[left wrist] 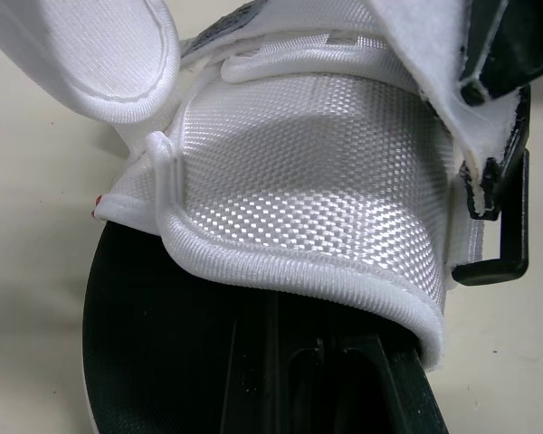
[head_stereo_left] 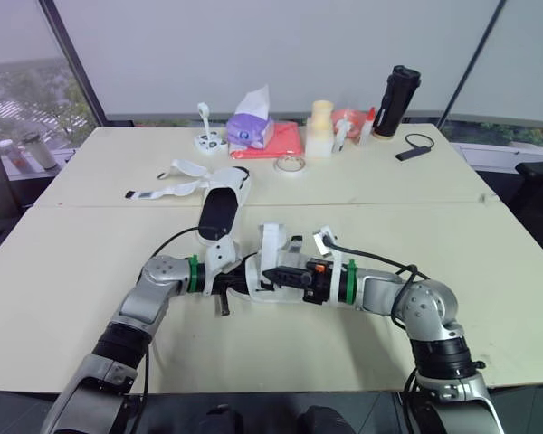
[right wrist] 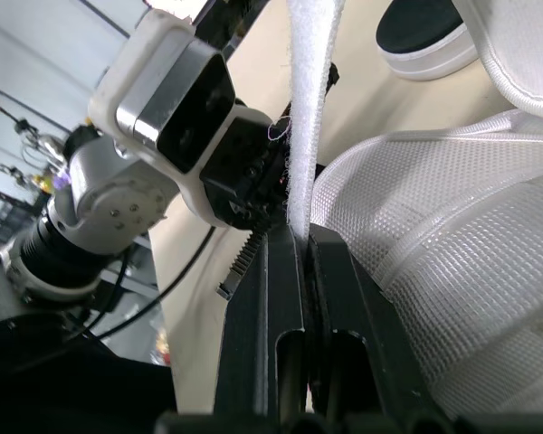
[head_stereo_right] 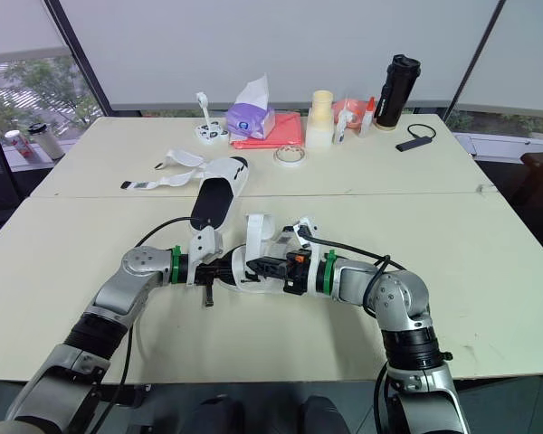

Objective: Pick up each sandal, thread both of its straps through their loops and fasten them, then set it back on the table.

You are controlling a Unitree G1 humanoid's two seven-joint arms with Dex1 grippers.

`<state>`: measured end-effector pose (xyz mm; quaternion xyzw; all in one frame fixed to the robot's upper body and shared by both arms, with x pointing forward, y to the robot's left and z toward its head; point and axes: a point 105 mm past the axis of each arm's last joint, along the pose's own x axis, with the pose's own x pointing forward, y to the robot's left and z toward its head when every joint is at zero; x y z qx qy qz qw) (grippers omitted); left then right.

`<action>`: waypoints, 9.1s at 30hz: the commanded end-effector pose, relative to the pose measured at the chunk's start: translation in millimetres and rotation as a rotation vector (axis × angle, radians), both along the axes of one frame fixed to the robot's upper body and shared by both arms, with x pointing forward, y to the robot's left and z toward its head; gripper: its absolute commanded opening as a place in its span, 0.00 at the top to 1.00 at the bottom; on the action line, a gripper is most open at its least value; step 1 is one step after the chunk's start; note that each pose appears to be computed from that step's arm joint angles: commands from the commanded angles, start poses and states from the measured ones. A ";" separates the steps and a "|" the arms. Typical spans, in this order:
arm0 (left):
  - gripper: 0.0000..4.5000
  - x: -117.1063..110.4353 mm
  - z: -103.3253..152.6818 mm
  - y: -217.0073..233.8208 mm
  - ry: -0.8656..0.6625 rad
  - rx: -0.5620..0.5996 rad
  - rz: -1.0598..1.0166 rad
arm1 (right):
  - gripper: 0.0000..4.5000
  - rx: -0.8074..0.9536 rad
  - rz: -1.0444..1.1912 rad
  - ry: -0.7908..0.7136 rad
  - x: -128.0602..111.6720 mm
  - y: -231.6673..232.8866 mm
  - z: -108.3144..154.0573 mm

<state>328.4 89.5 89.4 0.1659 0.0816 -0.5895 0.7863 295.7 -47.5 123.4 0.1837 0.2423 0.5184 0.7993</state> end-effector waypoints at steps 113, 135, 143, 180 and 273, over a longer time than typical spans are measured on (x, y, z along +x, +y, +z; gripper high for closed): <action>1.00 -7.5 -37.3 5.6 0.072 0.072 0.051 | 1.00 -0.017 0.066 0.083 -4.9 -3.2 20.1; 1.00 -8.0 -37.7 7.0 0.071 0.076 0.056 | 1.00 0.072 0.047 0.148 -1.5 -0.9 28.6; 1.00 -8.2 -38.1 7.6 0.072 0.078 0.057 | 1.00 -0.001 0.045 0.159 -5.8 -5.5 10.5; 1.00 -8.3 -38.9 7.5 0.066 0.070 0.064 | 1.00 -0.440 0.342 -0.477 6.6 -18.3 -1.9; 1.00 -7.1 -40.4 9.6 0.052 0.055 0.125 | 0.99 -0.062 0.076 0.146 4.0 3.2 23.7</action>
